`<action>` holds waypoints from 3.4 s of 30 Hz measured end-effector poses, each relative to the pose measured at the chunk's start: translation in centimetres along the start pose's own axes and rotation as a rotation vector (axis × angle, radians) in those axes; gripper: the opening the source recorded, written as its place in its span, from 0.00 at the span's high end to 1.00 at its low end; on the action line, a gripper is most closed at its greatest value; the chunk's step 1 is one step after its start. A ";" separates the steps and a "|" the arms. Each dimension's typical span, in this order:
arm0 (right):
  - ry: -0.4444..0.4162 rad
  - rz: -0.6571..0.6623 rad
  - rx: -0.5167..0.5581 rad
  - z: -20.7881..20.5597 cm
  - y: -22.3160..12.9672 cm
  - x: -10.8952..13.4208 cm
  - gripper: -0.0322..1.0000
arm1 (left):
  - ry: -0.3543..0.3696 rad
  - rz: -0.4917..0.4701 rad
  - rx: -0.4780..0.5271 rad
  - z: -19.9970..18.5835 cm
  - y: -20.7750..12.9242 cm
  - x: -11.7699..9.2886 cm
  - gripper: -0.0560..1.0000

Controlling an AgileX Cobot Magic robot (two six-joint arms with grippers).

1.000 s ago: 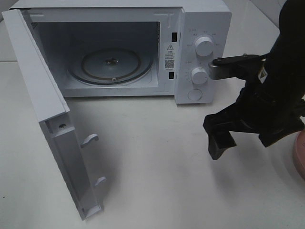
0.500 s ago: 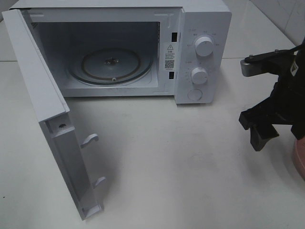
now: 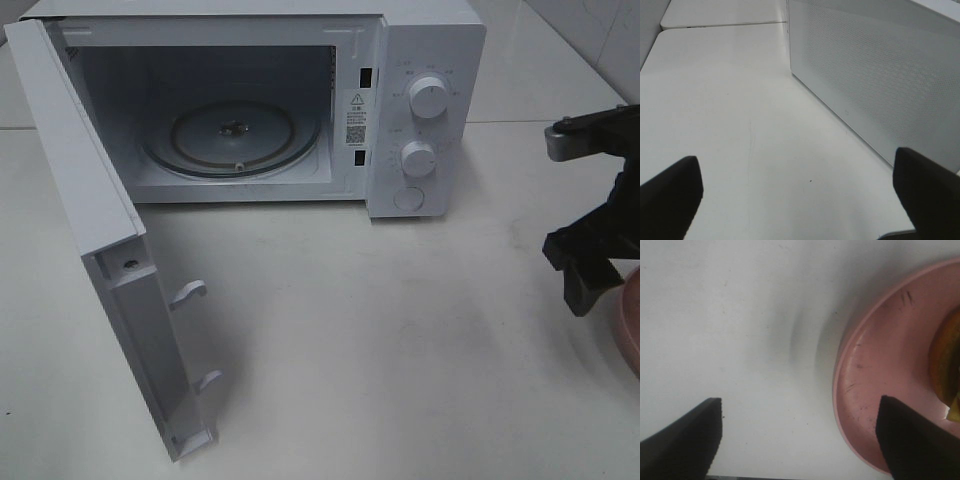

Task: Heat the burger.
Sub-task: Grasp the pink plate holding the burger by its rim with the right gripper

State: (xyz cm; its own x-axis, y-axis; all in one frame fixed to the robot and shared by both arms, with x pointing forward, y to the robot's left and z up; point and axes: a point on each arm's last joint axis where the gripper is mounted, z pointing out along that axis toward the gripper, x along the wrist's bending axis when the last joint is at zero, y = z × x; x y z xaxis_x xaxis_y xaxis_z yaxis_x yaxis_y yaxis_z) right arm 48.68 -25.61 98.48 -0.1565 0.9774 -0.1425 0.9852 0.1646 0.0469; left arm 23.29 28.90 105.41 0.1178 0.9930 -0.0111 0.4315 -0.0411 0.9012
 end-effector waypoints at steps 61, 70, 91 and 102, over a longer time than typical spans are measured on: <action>0.014 0.048 0.034 9.6 -0.3 -3.1 0.23 | 0.000 0.000 0.000 0.0 0.0 0.0 0.03; 0.014 0.040 0.063 10.3 -0.4 -3.0 0.23 | 0.000 0.000 0.000 0.0 0.0 0.0 0.03; -0.024 0.054 0.079 10.4 -0.5 -3.4 0.78 | 0.000 0.000 0.000 0.0 0.0 0.0 0.03; -0.092 0.040 0.080 10.1 -0.4 -2.3 0.83 | 0.000 0.000 0.000 0.0 0.0 0.0 0.03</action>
State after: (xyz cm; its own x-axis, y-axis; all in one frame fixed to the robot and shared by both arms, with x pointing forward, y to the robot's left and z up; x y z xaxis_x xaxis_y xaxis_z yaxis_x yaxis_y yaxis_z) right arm 49.35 -29.31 88.76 -0.1134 0.9659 -0.2327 0.9935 0.1109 -0.0236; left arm 23.29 28.90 105.41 0.1178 0.9930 -0.0111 0.4315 -0.0411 0.9012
